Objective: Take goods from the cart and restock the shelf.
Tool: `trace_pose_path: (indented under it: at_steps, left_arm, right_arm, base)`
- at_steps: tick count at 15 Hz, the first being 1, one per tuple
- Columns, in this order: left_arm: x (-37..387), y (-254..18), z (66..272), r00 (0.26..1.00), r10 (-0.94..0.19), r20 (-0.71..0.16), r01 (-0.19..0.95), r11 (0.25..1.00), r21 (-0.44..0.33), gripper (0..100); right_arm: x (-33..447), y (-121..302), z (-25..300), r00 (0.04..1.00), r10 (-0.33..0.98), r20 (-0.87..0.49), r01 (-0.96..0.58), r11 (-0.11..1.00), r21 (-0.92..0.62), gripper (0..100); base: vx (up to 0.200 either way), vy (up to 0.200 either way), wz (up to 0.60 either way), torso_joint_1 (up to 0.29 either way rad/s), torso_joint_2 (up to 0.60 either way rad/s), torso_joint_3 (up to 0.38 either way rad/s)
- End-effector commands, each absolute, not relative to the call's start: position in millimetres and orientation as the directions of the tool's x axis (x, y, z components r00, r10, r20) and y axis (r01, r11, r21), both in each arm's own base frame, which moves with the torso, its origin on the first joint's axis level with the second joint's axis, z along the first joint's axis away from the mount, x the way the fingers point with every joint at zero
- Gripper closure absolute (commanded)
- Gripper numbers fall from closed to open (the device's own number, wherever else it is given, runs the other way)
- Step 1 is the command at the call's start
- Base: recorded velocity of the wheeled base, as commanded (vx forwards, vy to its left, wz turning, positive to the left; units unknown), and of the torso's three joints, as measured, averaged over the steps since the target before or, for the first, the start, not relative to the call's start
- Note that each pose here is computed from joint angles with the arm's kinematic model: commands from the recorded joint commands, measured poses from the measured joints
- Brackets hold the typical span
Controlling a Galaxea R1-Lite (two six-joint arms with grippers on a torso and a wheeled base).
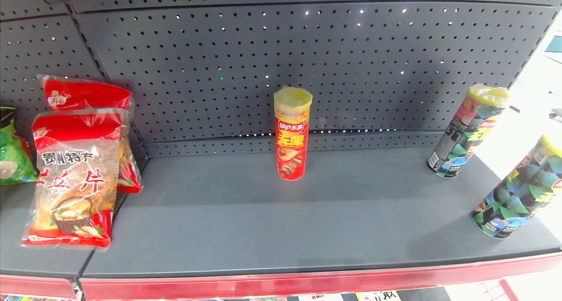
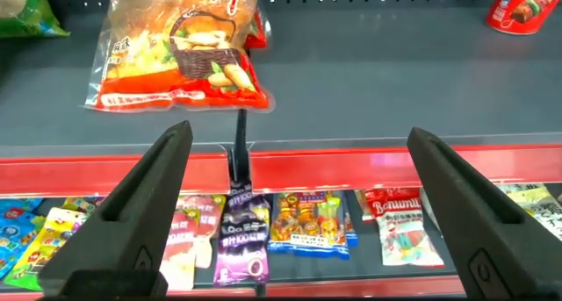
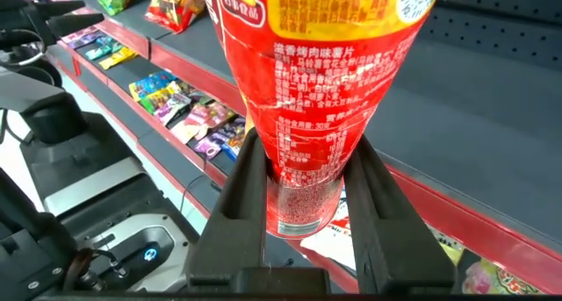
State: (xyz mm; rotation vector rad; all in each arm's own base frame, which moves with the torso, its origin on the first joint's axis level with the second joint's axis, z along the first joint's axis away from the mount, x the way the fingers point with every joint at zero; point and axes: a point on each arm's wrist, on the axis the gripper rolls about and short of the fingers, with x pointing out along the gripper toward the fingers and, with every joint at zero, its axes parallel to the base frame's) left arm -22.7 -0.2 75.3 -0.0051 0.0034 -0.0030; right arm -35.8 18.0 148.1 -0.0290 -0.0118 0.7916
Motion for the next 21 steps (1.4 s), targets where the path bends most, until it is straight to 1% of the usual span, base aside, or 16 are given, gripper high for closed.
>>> trace_pose_path:
  at_steps: [1,4,5,6,7,8,9,10,11,12,13,14,15,18,19,21]
  left_arm:
    - [-23,0,75,1.0,-0.003,-0.003,0.003,1.0,-0.006,0]
    - [-23,0,75,1.0,-0.008,-0.003,0.008,1.0,-0.003,0]
    - [-23,0,75,1.0,-0.018,0.0,0.018,1.0,0.018,0]
    - [-24,-1,84,0.999,-0.028,0.035,0.026,0.998,0.049,0]
    - [-20,0,164,0.984,-0.064,0.163,0.055,0.997,0.057,0]
    - [-5,0,221,0.965,-0.148,0.217,0.146,0.989,0.027,0]
    - [14,-4,254,0.951,-0.228,0.207,0.239,0.971,-0.029,0]
    - [35,-10,258,0.947,-0.288,0.144,0.296,0.954,-0.04,0]
    - [71,-25,247,0.924,-0.383,0.011,0.383,0.922,-0.053,0]
    - [89,-31,232,0.91,-0.409,-0.069,0.405,0.912,-0.064,0]
    - [124,-42,213,0.88,-0.439,-0.179,0.424,0.898,-0.116,0]
    - [143,-49,208,0.862,-0.464,-0.206,0.44,0.885,-0.153,0]
    - [165,-57,195,0.831,-0.487,-0.27,0.455,0.873,-0.176,0]
    - [196,-73,144,0.72,-0.485,-0.496,0.478,0.865,-0.153,0]
    - [197,-74,133,0.685,-0.496,-0.534,0.507,0.851,-0.139,0]
    - [199,-78,121,0.592,-0.588,-0.552,0.604,0.777,-0.179,0]
  right_arm:
    - [-35,18,148,0.704,0.71,-0.002,-0.71,0.703,-0.03,100]
    - [-35,18,145,0.708,0.706,-0.007,-0.706,0.708,-0.023,100]
    - [-35,18,144,0.712,0.702,-0.009,-0.702,0.712,-0.02,100]
    - [-34,19,144,0.716,0.698,-0.011,-0.698,0.715,-0.018,100]
    - [-34,19,143,0.717,0.697,-0.014,-0.697,0.716,-0.015,100]
    - [-31,18,144,0.716,0.697,-0.028,-0.698,0.717,0.0,100]
    - [-30,18,144,0.719,0.694,-0.034,-0.694,0.72,0.005,100]
    - [-29,18,145,0.723,0.69,-0.038,-0.69,0.724,0.008,100]
    - [-27,18,146,0.728,0.684,-0.043,-0.684,0.729,0.015,100]
    - [-27,18,146,0.73,0.682,-0.043,-0.682,0.731,0.014,100]
    - [-26,18,147,0.732,0.68,-0.048,-0.68,0.733,0.019,100]
    - [-26,18,148,0.732,0.68,-0.047,-0.68,0.733,0.018,100]
    - [-26,18,149,0.733,0.678,-0.045,-0.678,0.734,0.017,100]
    - [-24,18,147,0.74,0.671,-0.056,-0.67,0.742,0.031,100]
    - [-24,18,147,0.738,0.672,-0.058,-0.671,0.741,0.039,100]
    - [-24,18,146,0.739,0.672,-0.056,-0.669,0.741,0.056,100]
  base:
    - [0.0,0.0,0.0,0.0,0.0,0.0]
    - [0.0,0.0,0.0,0.0,0.0,0.0]
    - [0.0,0.0,0.0,0.0,0.0,0.0]
    - [0.0,0.0,0.0,0.0,0.0,0.0]
    - [0.0,0.0,0.0,0.0,0.0,0.0]
    - [0.0,0.0,0.0,0.0,0.0,0.0]
    - [0.0,0.0,0.0,0.0,0.0,0.0]
    - [0.0,0.0,0.0,0.0,0.0,0.0]
    - [0.0,0.0,0.0,0.0,0.0,0.0]
    - [0.0,0.0,0.0,0.0,0.0,0.0]
    - [0.0,0.0,0.0,0.0,0.0,0.0]
    - [0.0,0.0,0.0,0.0,0.0,0.0]
    - [0.0,0.0,0.0,0.0,0.0,0.0]
    - [0.0,0.0,0.0,0.0,0.0,0.0]
    - [0.0,0.0,0.0,0.0,0.0,0.0]
    - [0.0,0.0,0.0,0.0,0.0,0.0]
